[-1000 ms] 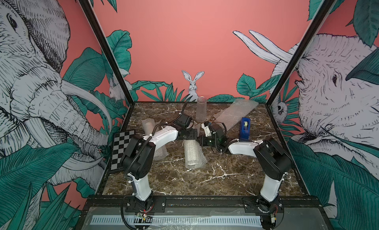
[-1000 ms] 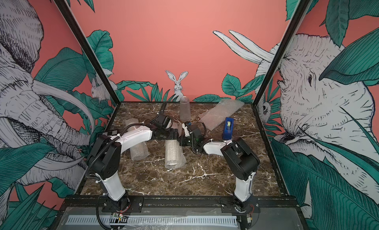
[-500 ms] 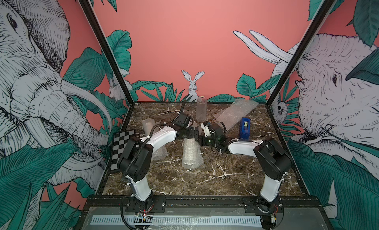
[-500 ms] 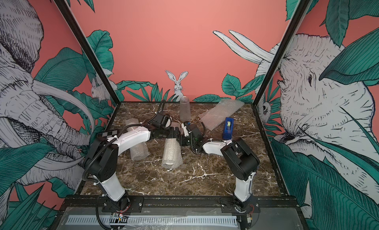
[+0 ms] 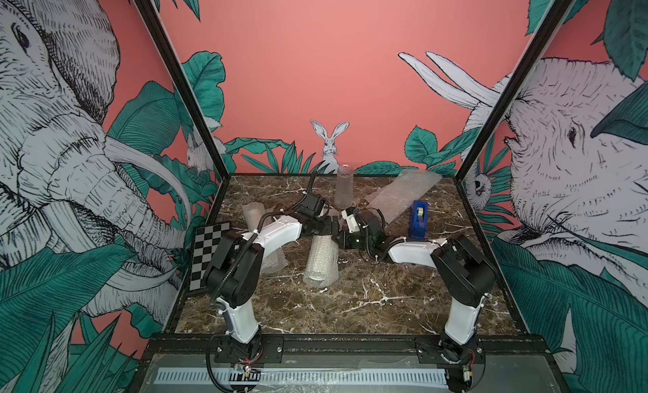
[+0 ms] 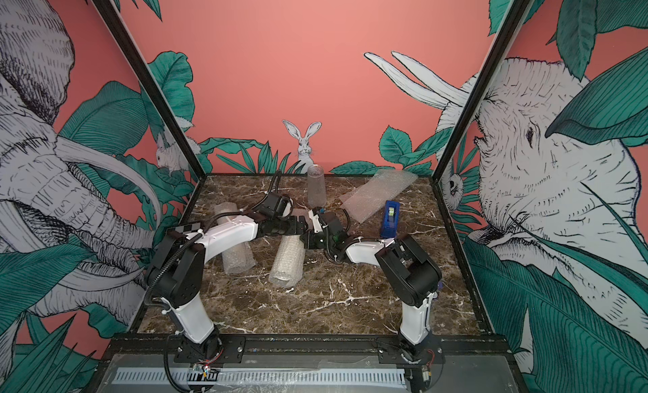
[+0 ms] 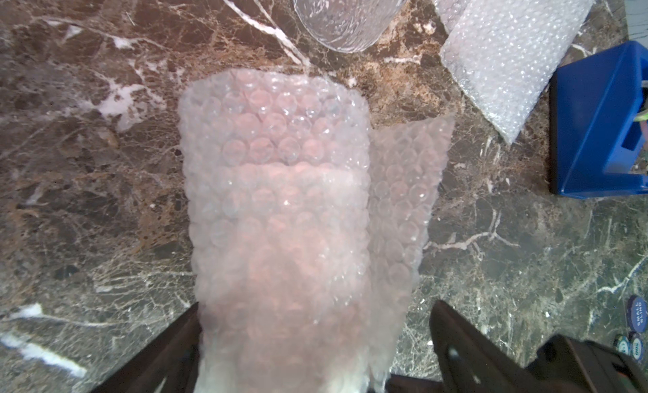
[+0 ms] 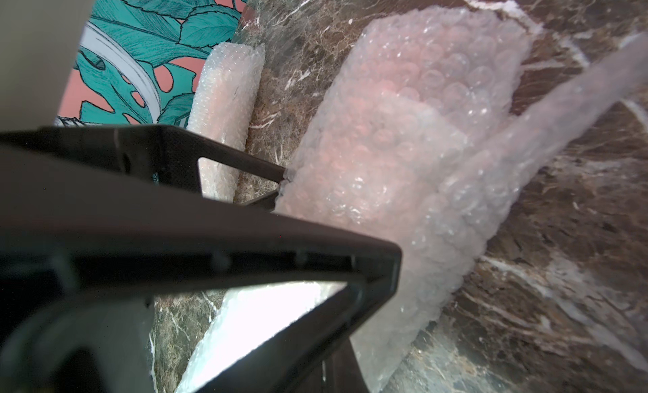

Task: Wrap vases in bubble wrap
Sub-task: Wrap the vase in bubble wrap.

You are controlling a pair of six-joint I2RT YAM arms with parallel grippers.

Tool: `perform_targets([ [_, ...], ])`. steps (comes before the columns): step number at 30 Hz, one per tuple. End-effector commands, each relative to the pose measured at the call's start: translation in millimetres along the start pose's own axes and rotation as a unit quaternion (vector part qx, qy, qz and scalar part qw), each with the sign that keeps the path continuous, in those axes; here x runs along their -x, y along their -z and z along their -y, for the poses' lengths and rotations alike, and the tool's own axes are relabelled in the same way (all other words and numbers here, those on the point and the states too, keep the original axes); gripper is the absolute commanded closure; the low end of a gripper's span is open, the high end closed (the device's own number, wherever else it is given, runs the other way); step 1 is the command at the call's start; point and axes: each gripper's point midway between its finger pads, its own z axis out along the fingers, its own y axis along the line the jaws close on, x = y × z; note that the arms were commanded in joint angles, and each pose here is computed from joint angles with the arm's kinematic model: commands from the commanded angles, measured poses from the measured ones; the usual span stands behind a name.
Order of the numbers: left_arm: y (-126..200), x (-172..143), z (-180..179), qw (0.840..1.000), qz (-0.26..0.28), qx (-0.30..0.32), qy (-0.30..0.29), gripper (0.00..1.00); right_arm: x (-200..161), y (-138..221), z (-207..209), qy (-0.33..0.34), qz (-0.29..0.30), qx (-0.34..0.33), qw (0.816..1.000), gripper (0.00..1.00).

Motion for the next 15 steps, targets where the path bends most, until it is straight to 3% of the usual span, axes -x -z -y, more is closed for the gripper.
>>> perform_targets([
  [1,-7,-19,11,0.999,-0.038,-0.018,-0.011,0.02,24,-2,-29,0.031,0.053,0.055,0.997,0.95],
  [6,-11,-23,5,0.999,-0.045,-0.009,-0.007,0.03,24,-3,-31,0.037,0.061,0.068,0.995,1.00],
  [15,-18,-29,-5,0.998,-0.064,0.018,-0.011,0.09,24,-6,-35,0.049,0.071,0.080,0.993,1.00],
])
